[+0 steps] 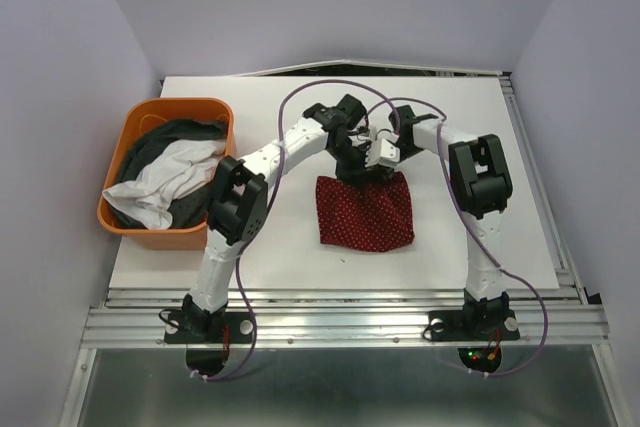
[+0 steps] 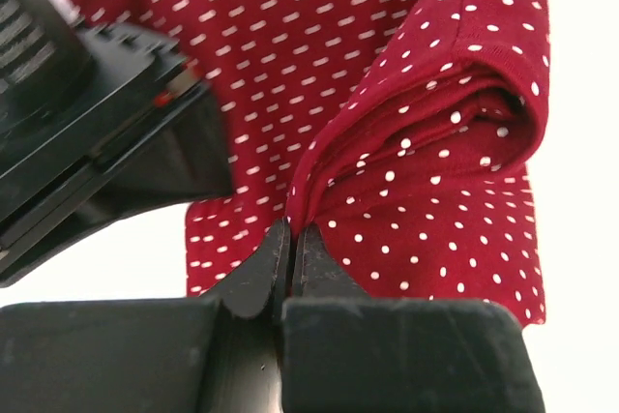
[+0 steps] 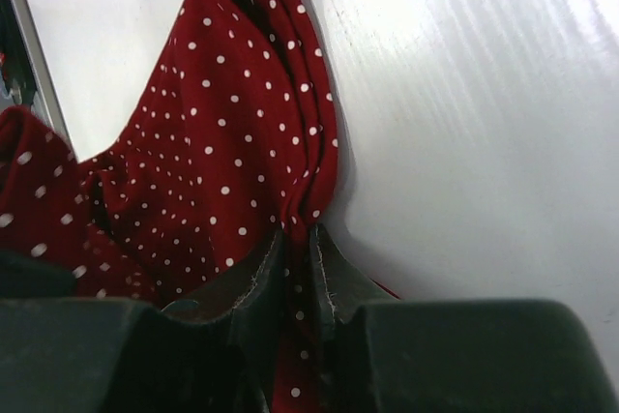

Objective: Fold and stack the skirts
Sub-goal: Fold the skirt

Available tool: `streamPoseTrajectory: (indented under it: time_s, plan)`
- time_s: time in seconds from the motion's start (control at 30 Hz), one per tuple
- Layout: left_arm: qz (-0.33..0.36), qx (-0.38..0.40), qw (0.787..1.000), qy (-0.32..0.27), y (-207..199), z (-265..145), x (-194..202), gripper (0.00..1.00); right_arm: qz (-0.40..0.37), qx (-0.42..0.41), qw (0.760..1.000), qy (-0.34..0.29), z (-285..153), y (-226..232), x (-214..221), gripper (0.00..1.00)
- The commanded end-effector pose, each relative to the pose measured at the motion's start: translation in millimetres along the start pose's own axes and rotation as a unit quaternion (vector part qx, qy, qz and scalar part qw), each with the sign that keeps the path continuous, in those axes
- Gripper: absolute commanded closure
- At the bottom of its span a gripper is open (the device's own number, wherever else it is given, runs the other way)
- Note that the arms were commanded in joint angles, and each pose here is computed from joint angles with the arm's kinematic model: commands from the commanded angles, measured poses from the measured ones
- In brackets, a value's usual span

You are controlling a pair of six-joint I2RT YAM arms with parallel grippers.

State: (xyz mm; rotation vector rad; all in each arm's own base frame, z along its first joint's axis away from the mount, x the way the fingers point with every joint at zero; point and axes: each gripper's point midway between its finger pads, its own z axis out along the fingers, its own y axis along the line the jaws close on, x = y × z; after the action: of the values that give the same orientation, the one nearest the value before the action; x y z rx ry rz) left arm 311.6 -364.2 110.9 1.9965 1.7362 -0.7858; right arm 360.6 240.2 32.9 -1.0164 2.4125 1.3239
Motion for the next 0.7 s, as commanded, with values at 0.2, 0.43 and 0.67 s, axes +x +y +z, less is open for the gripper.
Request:
streamPoseTrajectory:
  time_s: [0.2,0.43,0.67]
  plan:
    - [0.023,-0.053,0.998,-0.011,39,-5,0,1.0,-0.019,0.011,1.0,-0.008,-1,-4,-23,0.78]
    - [0.028,-0.1,0.994,-0.015,61,-2,5,1.0,-0.02,0.021,1.0,-0.005,-1,-9,-22,0.77]
    - [0.022,-0.094,0.995,-0.003,62,10,19,1.0,-0.023,0.041,0.999,-0.005,-3,-16,-28,0.74]
